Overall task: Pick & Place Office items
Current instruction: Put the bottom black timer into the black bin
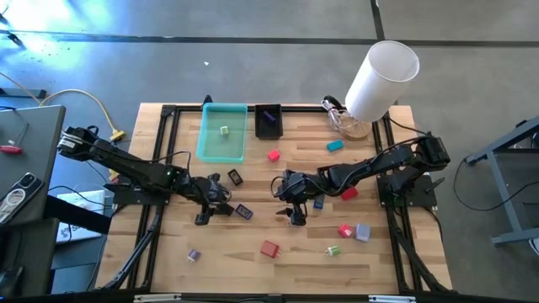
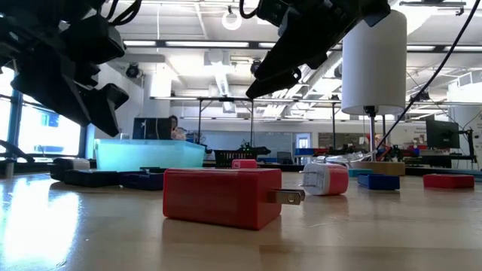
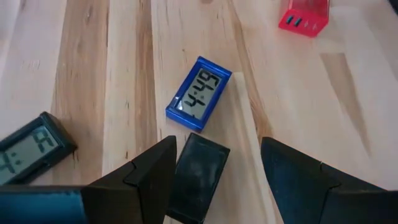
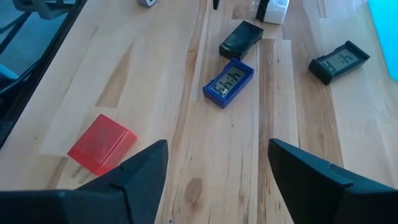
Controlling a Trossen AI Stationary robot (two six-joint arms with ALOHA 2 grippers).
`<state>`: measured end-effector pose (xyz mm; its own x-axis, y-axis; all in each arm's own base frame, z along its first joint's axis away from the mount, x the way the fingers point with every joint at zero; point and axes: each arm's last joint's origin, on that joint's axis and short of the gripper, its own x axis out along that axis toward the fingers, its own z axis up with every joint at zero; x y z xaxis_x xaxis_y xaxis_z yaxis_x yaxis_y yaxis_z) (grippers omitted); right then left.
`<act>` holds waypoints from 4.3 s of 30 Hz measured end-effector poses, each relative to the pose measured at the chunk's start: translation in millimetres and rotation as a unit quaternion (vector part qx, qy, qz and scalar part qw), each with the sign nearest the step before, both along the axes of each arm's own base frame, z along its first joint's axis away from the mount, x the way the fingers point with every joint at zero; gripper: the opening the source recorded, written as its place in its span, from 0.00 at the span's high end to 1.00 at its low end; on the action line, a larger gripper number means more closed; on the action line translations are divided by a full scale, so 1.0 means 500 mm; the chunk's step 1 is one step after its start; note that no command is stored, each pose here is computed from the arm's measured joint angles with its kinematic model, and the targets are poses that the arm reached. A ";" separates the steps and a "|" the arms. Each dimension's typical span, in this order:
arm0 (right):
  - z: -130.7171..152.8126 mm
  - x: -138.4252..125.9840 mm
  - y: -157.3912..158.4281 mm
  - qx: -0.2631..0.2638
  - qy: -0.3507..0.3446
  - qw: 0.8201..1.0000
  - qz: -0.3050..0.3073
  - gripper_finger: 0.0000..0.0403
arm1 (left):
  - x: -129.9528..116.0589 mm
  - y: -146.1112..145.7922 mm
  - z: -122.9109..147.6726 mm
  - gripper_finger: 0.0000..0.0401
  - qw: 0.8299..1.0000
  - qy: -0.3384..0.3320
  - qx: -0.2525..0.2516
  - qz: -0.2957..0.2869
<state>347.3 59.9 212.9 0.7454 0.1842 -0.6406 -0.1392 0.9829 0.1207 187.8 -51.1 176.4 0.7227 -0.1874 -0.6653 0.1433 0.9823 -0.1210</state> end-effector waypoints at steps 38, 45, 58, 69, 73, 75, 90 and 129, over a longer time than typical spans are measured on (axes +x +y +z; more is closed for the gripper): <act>0.005 0.004 0.003 -0.002 -0.017 1.000 0.002 0.34 | 0.031 -0.010 -0.102 0.44 0.987 0.108 0.111 -0.043; 0.005 0.004 0.003 -0.002 -0.018 1.000 0.002 0.34 | 0.032 -0.011 -0.100 0.44 0.988 0.100 0.110 -0.042; 0.005 0.004 0.003 -0.002 -0.020 1.000 0.002 0.34 | 0.032 -0.012 -0.101 0.69 0.988 0.101 0.104 -0.047; 0.006 0.004 0.004 -0.001 -0.020 1.000 0.003 0.34 | 0.039 -0.012 -0.097 0.87 0.990 0.078 0.111 -0.030; 0.011 0.008 0.004 -0.005 -0.038 0.999 0.006 0.34 | 0.051 -0.011 -0.087 0.87 0.990 0.030 0.137 0.009; 0.014 0.011 0.004 -0.013 -0.051 0.998 0.014 0.34 | 0.059 -0.010 -0.076 0.87 0.988 -0.001 0.153 0.033; 0.042 0.027 -0.008 -0.097 -0.140 0.982 -0.076 0.34 | 0.107 -0.005 0.016 0.87 0.957 -0.244 0.087 0.131; 0.060 0.040 -0.047 -0.100 -0.188 0.971 -0.105 0.67 | 0.119 0.031 0.037 0.87 0.939 -0.290 0.038 0.183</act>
<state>367.3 36.2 243.1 0.9411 -0.0979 -0.3236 0.0701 0.9928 -0.0966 247.2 -35.5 195.1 0.9741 0.1761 -0.1416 -0.1854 0.9811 -0.0555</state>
